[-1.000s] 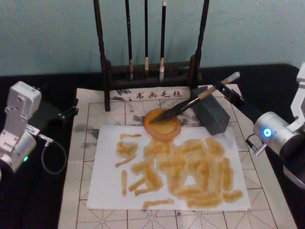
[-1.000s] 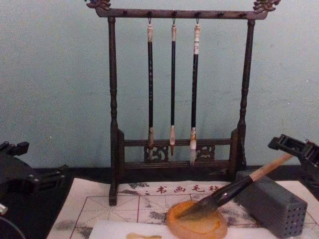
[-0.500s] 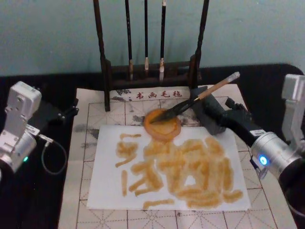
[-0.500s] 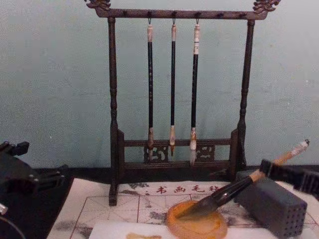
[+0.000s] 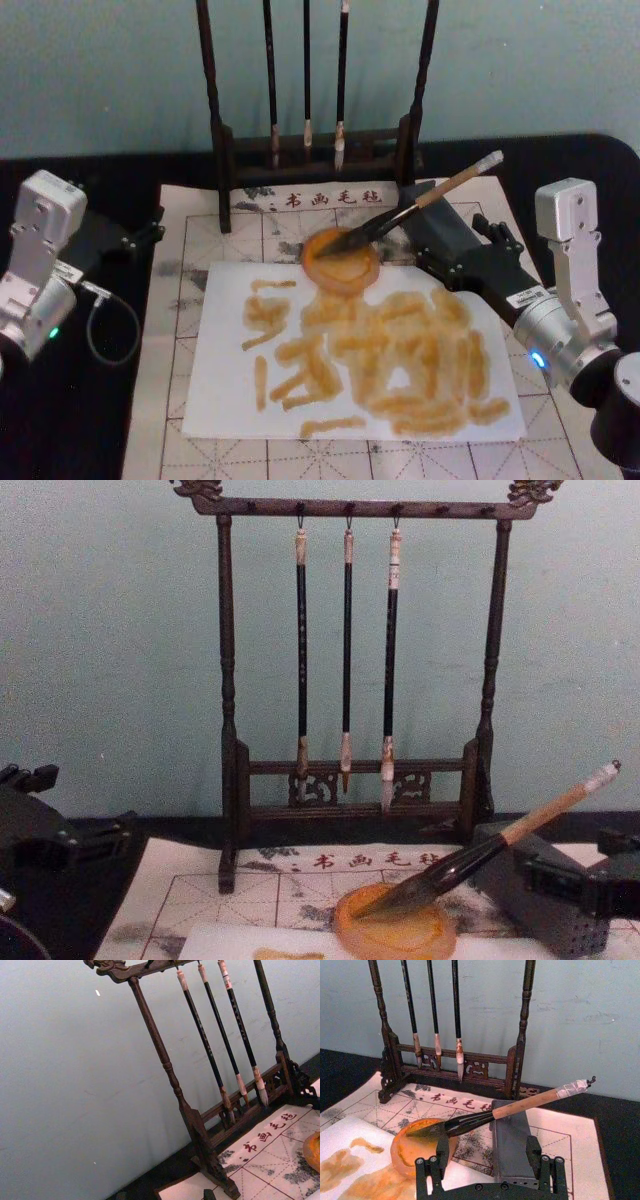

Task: Pick up the brush from the inkstone, write on the paper, then place the brush back to its original position.

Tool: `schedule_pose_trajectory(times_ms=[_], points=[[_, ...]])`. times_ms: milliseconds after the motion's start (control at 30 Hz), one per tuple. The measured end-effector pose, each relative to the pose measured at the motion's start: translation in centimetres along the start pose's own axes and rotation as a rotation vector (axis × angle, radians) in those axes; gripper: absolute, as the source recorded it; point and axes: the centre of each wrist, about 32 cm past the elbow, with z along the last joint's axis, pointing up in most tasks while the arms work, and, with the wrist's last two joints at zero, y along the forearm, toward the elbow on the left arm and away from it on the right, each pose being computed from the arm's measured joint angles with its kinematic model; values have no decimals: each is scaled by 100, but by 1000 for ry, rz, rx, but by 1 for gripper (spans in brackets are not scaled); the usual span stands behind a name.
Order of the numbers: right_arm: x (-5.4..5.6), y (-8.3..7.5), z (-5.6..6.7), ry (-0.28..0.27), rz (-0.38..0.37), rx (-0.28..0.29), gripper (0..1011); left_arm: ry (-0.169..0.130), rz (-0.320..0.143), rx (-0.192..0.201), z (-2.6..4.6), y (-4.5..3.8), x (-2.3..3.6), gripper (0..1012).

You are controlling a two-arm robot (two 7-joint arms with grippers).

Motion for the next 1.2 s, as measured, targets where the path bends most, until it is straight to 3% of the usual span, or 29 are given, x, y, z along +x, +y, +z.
schedule_pose_trajectory(times_ms=[1200], points=[[17,-1,14,24,7,1,1000,0,0,0,0,0,0,1001]])
